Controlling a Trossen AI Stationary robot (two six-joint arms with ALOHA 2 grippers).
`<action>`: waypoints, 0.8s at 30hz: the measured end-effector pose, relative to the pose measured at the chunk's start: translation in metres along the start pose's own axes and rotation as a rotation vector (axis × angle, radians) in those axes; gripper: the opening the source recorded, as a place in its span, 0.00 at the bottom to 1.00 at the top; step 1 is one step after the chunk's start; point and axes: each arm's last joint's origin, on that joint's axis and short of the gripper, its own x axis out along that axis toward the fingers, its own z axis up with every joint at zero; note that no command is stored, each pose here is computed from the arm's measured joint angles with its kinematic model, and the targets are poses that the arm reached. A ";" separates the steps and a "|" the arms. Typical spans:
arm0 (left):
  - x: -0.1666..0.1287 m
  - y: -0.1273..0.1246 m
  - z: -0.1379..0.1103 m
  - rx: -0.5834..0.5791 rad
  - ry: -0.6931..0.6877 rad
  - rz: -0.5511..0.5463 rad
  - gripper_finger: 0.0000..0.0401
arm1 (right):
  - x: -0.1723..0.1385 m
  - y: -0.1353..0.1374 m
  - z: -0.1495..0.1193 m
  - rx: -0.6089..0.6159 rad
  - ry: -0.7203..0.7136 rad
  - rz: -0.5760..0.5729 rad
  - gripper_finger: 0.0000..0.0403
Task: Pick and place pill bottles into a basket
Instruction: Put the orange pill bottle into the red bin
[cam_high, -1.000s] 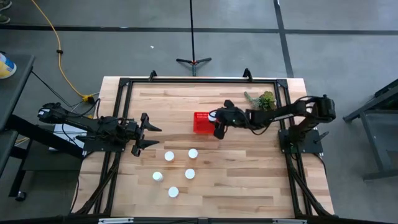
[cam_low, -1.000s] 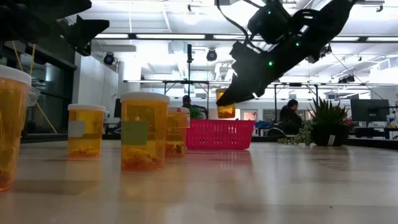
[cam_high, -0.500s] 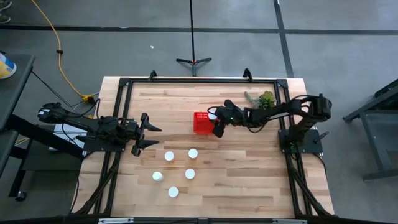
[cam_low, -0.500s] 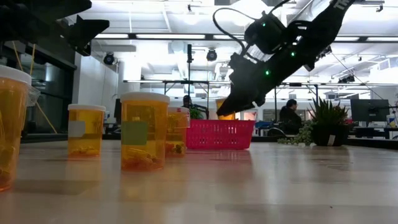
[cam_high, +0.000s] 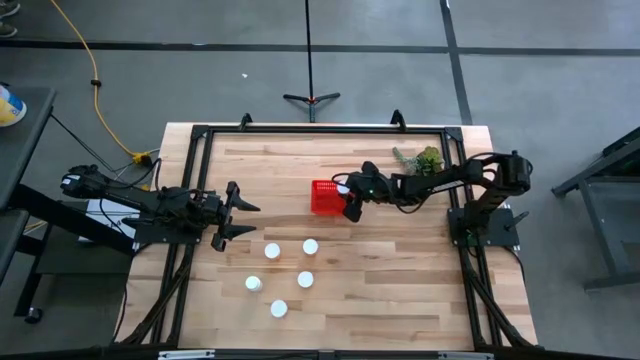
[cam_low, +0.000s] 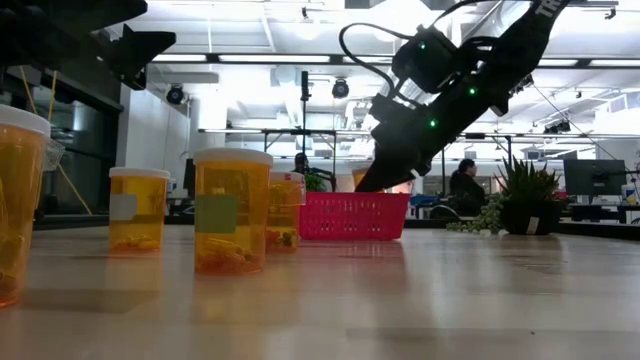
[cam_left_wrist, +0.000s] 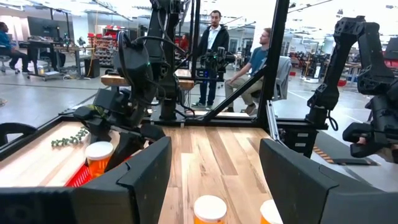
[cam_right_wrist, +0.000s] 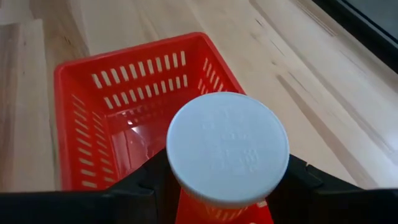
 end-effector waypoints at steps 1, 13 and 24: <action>0.000 0.000 0.000 0.000 0.000 0.000 0.69 | 0.000 0.000 0.000 0.002 -0.001 0.003 0.44; 0.000 0.000 0.000 0.000 0.000 0.000 0.69 | 0.001 -0.001 0.001 0.084 -0.029 -0.040 0.44; 0.000 0.000 0.000 0.000 0.001 0.000 0.69 | 0.008 -0.001 -0.003 0.146 -0.033 -0.071 0.44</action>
